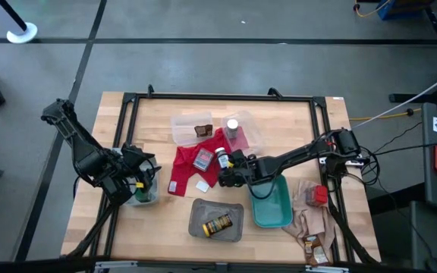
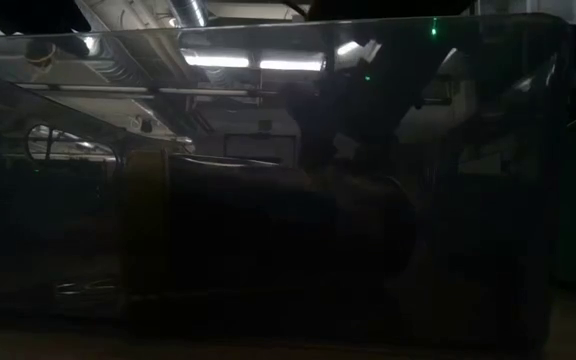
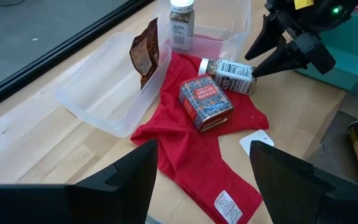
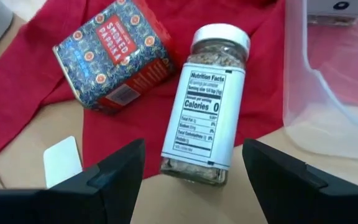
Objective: Sort spices by type
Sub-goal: Put the white seasoning bottle into the right transparent bin
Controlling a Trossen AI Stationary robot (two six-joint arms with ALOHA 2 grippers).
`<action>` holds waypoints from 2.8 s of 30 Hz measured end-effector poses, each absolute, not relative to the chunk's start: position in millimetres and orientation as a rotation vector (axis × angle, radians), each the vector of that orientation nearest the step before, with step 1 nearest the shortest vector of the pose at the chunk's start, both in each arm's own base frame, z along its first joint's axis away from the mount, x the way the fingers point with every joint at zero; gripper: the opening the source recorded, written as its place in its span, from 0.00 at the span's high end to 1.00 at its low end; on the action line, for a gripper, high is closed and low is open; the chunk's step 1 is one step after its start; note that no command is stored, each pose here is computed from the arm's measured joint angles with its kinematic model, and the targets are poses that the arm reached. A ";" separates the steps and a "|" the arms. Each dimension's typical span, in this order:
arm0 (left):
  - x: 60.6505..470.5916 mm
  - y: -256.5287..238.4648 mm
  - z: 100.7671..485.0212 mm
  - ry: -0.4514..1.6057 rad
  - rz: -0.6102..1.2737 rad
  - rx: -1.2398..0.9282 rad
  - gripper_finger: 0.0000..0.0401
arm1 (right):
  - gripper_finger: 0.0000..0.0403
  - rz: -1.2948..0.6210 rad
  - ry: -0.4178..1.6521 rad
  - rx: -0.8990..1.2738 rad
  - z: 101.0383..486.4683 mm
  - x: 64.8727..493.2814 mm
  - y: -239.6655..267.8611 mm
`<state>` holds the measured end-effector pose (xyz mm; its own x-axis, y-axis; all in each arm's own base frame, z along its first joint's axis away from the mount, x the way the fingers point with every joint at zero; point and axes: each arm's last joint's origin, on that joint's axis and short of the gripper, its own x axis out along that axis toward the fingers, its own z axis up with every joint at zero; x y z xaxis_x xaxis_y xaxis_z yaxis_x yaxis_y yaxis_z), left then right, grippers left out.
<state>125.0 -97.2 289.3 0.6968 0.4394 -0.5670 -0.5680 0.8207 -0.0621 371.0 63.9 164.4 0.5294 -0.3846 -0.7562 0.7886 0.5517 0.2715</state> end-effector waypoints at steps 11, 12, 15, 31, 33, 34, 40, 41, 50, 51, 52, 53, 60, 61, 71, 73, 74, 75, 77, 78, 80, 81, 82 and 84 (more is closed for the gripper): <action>125.1 -97.2 289.3 0.567 0.568 -0.241 0.40 | 0.33 -0.769 0.699 0.660 148.4 377.5 63.2; 125.1 -97.3 289.3 0.566 0.567 -0.242 0.40 | 0.33 -0.769 0.694 0.664 146.6 378.9 62.9; 125.0 -97.3 289.3 0.567 0.567 -0.241 0.40 | 0.33 -0.780 0.705 0.660 140.7 379.7 60.5; 125.1 -97.4 289.3 0.566 0.567 -0.242 0.40 | 0.45 -0.828 0.703 0.637 126.4 382.6 55.6; 125.2 -97.4 289.3 0.567 0.567 -0.242 0.40 | 0.50 -0.829 0.701 0.633 126.5 382.6 55.5; 125.1 -97.4 289.3 0.566 0.567 -0.242 0.40 | 0.50 -0.828 0.702 0.631 126.5 382.6 55.5; 125.2 -97.4 289.3 0.566 0.567 -0.242 0.40 | 0.50 -0.812 0.717 0.627 127.0 382.4 56.3; 125.1 -97.4 289.3 0.566 0.567 -0.242 0.40 | 0.50 -0.800 0.726 0.630 128.3 382.2 56.6; 125.2 -97.4 289.3 0.566 0.567 -0.243 0.40 | 0.50 -0.709 0.772 0.623 146.9 378.1 57.8; 125.2 -97.5 289.3 0.566 0.567 -0.244 0.40 | 0.49 -0.700 0.776 0.624 149.4 377.5 57.9; 125.2 -97.4 289.3 0.566 0.567 -0.244 0.40 | 0.49 -0.691 0.784 0.622 152.2 376.4 57.9; 125.2 -97.5 289.3 0.566 0.567 -0.243 0.40 | 0.49 -0.686 0.793 0.614 154.2 375.0 57.8; 126.7 -98.6 290.3 0.541 0.564 -0.256 0.40 | 0.49 -0.644 0.810 0.597 169.1 369.6 57.5; 127.7 -99.3 291.1 0.524 0.562 -0.259 0.40 | 0.49 -0.628 0.805 0.594 171.6 369.8 57.7; 145.3 -112.4 294.0 0.461 0.490 -0.156 0.40 | 0.49 -0.540 0.755 0.567 202.2 363.5 57.1; 151.8 -113.9 291.2 0.467 0.499 -0.125 0.40 | 0.49 -0.519 0.742 0.563 208.9 362.0 57.0; 155.6 -114.5 289.3 0.473 0.506 -0.105 0.40 | 0.49 -0.508 0.733 0.558 211.6 361.8 57.0; 159.5 -114.8 287.1 0.481 0.516 -0.086 0.40 | 0.49 -0.490 0.722 0.554 214.7 362.1 57.3; 167.8 -115.2 282.2 0.496 0.536 -0.052 0.40 | 0.49 -0.449 0.707 0.542 219.2 362.9 57.9; 171.7 -115.6 280.1 0.502 0.543 -0.040 0.40 | 0.49 -0.413 0.698 0.535 221.1 364.6 58.8; 179.1 -115.8 276.0 0.522 0.548 -0.008 0.40 | 0.49 -0.334 0.695 0.508 224.7 366.4 60.4; 182.8 -115.7 274.6 0.537 0.540 0.001 0.40 | 0.49 -0.294 0.690 0.494 226.6 367.4 61.4; 186.1 -115.7 273.6 0.559 0.520 0.009 0.40 | 0.49 -0.252 0.675 0.481 228.6 369.3 62.5; 193.1 -115.1 273.2 0.601 0.461 0.006 0.40 | 0.49 -0.188 0.655 0.444 231.5 371.7 64.0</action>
